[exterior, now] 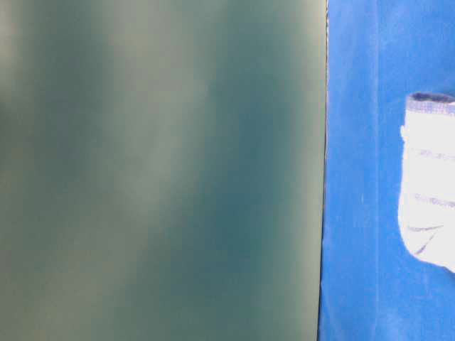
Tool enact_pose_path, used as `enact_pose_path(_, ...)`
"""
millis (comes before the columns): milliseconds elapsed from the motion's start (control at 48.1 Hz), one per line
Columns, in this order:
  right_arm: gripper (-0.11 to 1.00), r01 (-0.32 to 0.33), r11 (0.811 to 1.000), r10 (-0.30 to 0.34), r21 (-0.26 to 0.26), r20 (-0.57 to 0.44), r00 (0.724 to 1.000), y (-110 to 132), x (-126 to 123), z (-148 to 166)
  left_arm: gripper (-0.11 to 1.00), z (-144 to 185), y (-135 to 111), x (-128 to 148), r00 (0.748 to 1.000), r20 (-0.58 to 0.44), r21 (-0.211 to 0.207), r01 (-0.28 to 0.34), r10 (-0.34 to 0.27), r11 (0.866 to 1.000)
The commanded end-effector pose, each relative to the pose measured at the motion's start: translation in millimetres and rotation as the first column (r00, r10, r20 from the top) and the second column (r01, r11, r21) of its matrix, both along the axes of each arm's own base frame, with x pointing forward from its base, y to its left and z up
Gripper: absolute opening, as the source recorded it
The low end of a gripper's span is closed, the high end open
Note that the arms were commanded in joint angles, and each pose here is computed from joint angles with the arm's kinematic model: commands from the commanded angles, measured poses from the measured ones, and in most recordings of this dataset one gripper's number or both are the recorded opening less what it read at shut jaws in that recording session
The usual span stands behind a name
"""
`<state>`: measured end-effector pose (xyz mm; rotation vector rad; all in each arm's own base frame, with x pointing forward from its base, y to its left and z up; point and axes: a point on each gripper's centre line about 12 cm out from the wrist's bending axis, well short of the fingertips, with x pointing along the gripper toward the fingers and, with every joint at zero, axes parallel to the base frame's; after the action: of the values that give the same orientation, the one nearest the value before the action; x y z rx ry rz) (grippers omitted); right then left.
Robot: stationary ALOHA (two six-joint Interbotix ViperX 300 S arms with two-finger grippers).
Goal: Hand over the towel.
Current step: 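Move the left gripper to the striped towel and grasp it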
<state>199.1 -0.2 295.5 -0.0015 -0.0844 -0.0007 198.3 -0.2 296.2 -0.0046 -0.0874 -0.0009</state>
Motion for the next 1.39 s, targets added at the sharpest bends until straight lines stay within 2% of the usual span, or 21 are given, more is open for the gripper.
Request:
enact_pose_path(0, 0.00, 0.004, 1.000, -0.004, -0.012, 0.031, 1.000, -0.6, 2.4, 12.1, 0.00, 4.0, -1.0, 2.7, 1.000, 0.008, 0.005, 0.003, -0.003, 1.000)
enact_pose_path(270, 0.00, 0.000, 0.999, -0.001, -0.038, -0.023, 1.000, -0.2, 8.6, 9.9, 0.00, 5.3, -2.5, 18.6, 0.999, 0.032, 0.002, 0.009, -0.009, 1.000)
enact_pose_path(582, 0.00, 0.000, 0.999, -0.001, -0.038, -0.031, 1.000, -0.2, 8.6, 9.0, 0.03, -10.6, -2.9, 79.3, 0.997, -0.078, 0.001, 0.007, -0.007, 1.000)
enact_pose_path(686, 0.00, 0.002, 0.999, -0.003, -0.036, -0.037, 0.999, -0.5, 8.7, 8.2, 0.25, -20.0, -3.5, 99.7, 0.991, -0.130, -0.013, 0.007, -0.009, 1.000)
enact_pose_path(810, 0.00, 0.000, 0.999, -0.002, -0.035, -0.051, 0.999, -0.3, 8.9, 6.0, 0.62, -33.5, -6.5, 126.2, 0.978, -0.210, -0.016, 0.014, -0.017, 1.000)
enact_pose_path(873, 0.00, 0.002, 0.999, -0.003, -0.032, -0.058, 0.998, -0.7, 9.2, 5.0, 0.79, -44.0, -7.4, 141.2, 0.962, -0.274, -0.016, 0.015, -0.019, 1.000)
enact_pose_path(956, 0.00, 0.000, 0.999, -0.002, -0.032, -0.071, 0.998, -0.4, 9.9, 2.7, 0.92, -61.8, -8.0, 160.1, 0.932, -0.361, -0.015, 0.014, -0.019, 1.000)
enact_pose_path(1185, 0.00, -0.001, 1.000, -0.002, -0.032, -0.097, 0.995, -0.4, 12.6, -2.9, 0.93, -108.7, -8.8, 207.9, 0.835, -0.550, -0.006, 0.016, -0.016, 1.000)
enact_pose_path(1372, 0.00, 0.000, 1.000, -0.004, -0.031, -0.115, 0.993, -0.7, 14.3, -7.1, 0.93, -142.1, -8.0, 227.0, 0.784, -0.620, -0.001, 0.016, -0.013, 1.000)
